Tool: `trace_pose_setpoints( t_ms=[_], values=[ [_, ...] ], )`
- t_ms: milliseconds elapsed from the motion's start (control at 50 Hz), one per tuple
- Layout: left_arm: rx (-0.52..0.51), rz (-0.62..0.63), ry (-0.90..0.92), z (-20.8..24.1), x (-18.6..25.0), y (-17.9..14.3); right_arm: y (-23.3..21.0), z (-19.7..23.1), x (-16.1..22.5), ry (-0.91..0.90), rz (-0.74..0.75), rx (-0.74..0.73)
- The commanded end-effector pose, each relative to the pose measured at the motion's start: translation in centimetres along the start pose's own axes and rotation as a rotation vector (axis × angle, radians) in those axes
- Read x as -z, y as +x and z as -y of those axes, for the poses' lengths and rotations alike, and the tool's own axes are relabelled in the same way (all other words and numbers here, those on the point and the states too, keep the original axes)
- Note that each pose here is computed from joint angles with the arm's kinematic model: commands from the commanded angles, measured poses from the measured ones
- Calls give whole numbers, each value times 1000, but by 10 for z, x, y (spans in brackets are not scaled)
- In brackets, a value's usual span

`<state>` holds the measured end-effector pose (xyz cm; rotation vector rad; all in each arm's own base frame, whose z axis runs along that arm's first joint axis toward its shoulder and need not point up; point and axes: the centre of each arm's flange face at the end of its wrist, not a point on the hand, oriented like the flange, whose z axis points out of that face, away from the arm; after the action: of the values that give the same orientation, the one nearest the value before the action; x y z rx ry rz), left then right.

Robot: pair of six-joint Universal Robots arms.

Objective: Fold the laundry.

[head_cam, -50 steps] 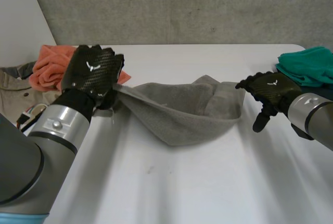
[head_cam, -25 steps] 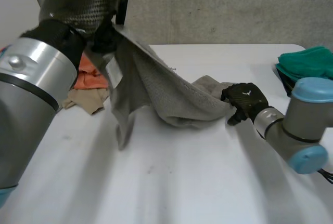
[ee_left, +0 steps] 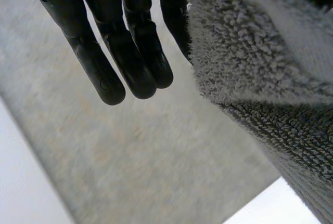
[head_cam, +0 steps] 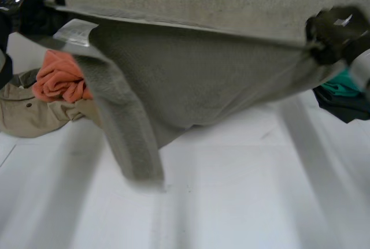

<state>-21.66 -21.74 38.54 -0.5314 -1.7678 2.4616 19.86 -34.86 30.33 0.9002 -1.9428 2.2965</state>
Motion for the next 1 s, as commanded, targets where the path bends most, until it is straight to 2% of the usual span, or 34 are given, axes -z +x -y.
trace_pose_setpoints(
  t_ms=[20,120,180,260,320,400,440,520,540,560,620,640,720,840,1000],
  values=[
    [-16,-36,-120,-38,-5,-8,24,71,53,32,1,65],
    [4,-147,-290,-98,-10,12,18,50,60,-116,57,37],
    [8,-165,-355,-122,-15,18,6,26,59,-227,112,90],
    [-43,-198,-427,-167,-35,26,-12,-10,44,-355,198,157],
    [-88,-202,-406,-180,-51,28,-17,-32,27,-420,192,180],
    [-169,-203,-272,-177,-85,37,-14,-50,0,-443,133,201],
    [-208,-178,-141,-165,-112,41,-12,-52,-16,-403,89,216],
    [-253,-65,144,-132,-161,29,2,-25,-57,-163,-99,224],
    [-259,-41,209,-123,-168,26,14,-9,-69,-48,-191,216],
    [-272,8,349,-98,-181,22,20,0,-74,21,-240,213],
    [-286,99,540,-63,-194,10,41,39,-86,292,-410,214],
    [-292,148,654,-42,-198,3,47,51,-87,364,-452,219],
    [-282,213,770,-19,-199,-5,50,78,-85,533,-523,232],
    [-224,182,674,-43,-198,1,35,65,-85,475,-467,215],
    [-168,33,286,-151,-164,28,1,5,-80,287,-313,199]
  ],
)
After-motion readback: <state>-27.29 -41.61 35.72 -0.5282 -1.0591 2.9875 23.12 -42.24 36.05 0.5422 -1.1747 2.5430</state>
